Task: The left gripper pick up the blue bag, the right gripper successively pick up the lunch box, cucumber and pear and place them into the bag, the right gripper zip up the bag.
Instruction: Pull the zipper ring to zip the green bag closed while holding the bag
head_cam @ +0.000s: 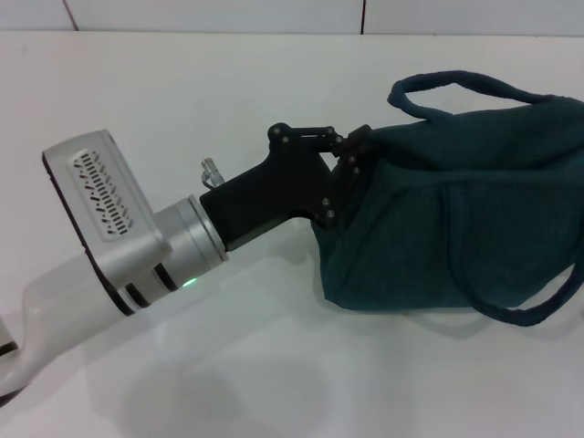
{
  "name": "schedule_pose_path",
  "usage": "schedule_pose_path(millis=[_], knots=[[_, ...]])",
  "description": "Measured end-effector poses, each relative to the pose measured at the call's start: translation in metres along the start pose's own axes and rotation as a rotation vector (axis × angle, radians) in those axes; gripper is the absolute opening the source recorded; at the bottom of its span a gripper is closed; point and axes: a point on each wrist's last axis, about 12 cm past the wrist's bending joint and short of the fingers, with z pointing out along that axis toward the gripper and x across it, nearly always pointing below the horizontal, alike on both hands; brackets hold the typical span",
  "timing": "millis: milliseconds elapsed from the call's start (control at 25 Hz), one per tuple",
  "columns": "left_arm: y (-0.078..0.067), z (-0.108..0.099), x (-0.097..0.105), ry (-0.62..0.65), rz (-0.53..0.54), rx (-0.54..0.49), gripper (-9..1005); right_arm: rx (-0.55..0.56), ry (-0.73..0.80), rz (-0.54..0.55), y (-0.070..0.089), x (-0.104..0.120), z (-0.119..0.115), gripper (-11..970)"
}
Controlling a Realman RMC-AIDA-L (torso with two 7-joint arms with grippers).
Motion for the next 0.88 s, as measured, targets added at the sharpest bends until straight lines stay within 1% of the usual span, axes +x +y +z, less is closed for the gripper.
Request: schedule_pose_path(millis=[440, 880], knots=[[0.0, -0.002, 0.001, 0.005, -0.002, -0.005, 59, 0.047, 0.015, 0.028, -0.001, 0.006, -0.013, 294], [0.001, -0.002, 0.001, 0.007, 0.003, 0.001, 64, 0.06, 0.02, 0.029, 0.0, 0.008, -0.014, 225]])
